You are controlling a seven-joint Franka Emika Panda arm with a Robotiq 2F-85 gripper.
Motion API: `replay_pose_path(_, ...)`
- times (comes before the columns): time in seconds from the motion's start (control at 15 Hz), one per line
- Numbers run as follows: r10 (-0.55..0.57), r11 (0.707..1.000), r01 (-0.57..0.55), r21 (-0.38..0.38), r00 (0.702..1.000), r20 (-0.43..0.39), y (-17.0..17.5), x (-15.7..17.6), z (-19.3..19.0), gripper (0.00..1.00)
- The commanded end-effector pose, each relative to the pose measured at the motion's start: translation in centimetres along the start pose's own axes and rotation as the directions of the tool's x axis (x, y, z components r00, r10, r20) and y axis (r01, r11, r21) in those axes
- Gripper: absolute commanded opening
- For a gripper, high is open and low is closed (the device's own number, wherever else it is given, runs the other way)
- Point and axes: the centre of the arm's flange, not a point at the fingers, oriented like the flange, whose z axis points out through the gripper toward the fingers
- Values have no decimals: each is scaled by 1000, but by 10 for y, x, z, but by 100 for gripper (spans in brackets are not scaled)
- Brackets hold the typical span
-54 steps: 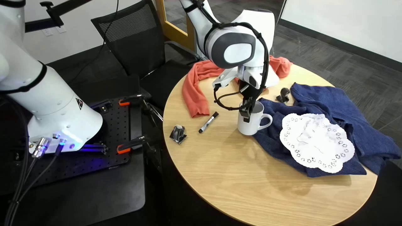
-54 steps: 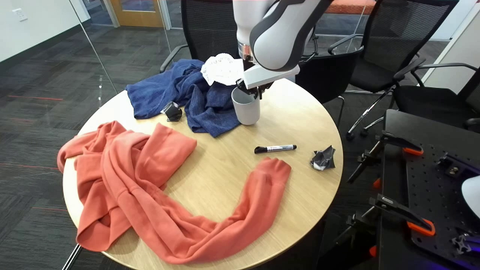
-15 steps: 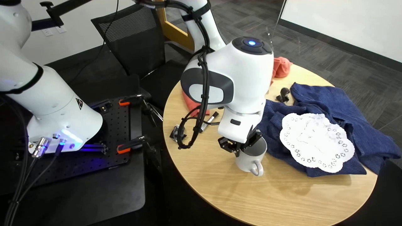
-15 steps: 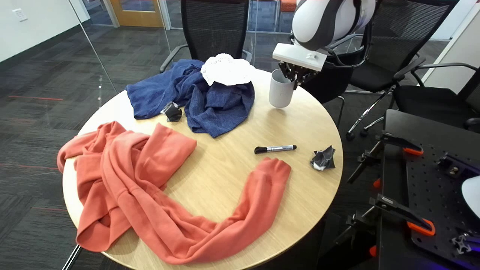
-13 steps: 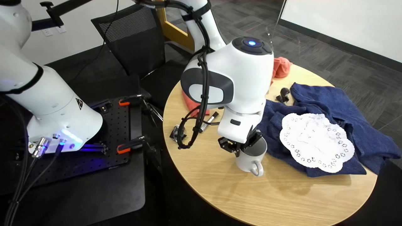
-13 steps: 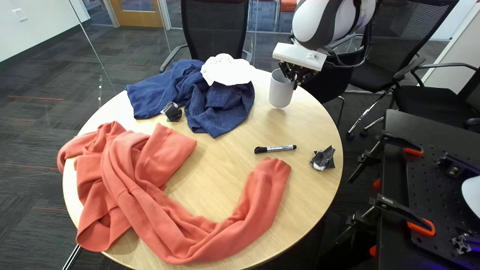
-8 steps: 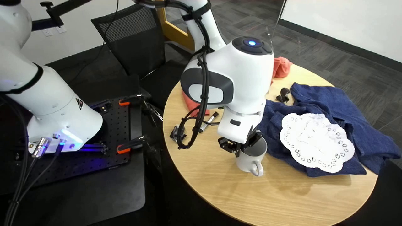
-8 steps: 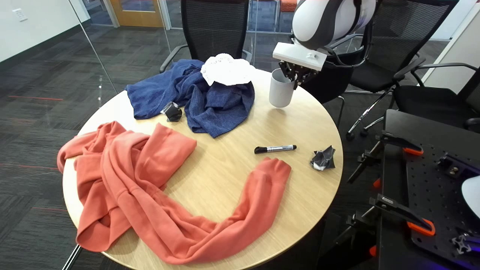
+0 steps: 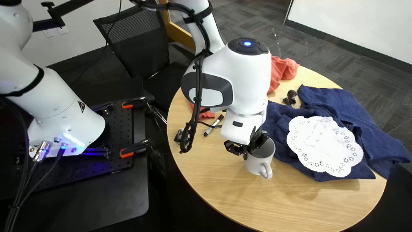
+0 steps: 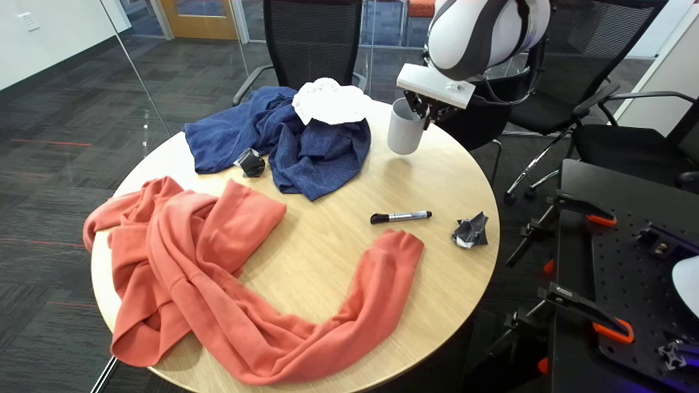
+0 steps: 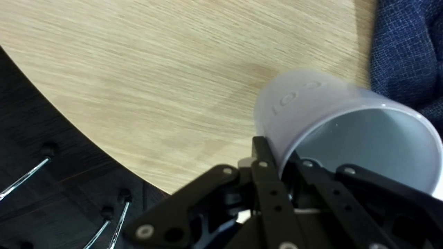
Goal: Move the mug to the right side of the table
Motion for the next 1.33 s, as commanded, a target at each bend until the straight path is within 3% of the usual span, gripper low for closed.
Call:
replay_pose_path(0.0,1,999,0,37,1000,-14,12,-21,-1,3)
replay_pose_path(0.4,-52,998,52,37,999,16,10,-34,8,3)
replay_pose_path(0.47,-52,998,51,38,999,16,10,-34,7,36)
replay_pose_path(0.67,-50,998,50,48,999,1,11,-32,-1,51)
replay_pose_path(1.07,-117,988,121,100,992,-45,21,-32,-61,96)
replay_pose_path(1.27,-213,966,217,136,976,-44,29,-39,-97,100)
